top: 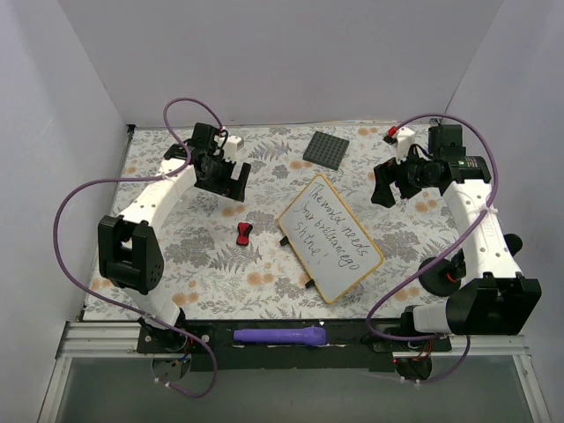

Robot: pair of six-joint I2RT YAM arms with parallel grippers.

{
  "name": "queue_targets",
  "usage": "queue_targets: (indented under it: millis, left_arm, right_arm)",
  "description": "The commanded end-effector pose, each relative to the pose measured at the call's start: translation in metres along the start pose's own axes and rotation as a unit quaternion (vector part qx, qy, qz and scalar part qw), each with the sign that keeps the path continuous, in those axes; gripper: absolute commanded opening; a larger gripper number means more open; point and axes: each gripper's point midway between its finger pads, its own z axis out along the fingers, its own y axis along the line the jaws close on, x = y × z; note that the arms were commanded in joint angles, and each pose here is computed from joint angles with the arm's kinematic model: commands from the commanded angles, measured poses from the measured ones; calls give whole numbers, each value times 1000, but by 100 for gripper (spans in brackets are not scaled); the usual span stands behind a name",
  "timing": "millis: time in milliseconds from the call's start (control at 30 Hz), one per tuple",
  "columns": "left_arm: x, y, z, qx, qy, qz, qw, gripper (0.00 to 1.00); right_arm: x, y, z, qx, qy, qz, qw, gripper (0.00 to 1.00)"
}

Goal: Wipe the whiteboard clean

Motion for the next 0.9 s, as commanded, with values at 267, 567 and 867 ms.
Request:
queue_targets:
  millis: [267, 567, 867]
  left_arm:
    - [58, 7, 1, -72, 33, -102, 992, 98]
    - [100, -2, 24, -60, 51, -156, 985, 98]
    - [107, -7, 47, -48, 45, -174, 983, 88]
  right_arm:
    - [-52, 6, -16, 0, -74, 2, 997, 98]
    - [-70, 17, -7, -17, -75, -14, 997, 98]
    - [-70, 26, -1, -24, -64, -33, 997, 98]
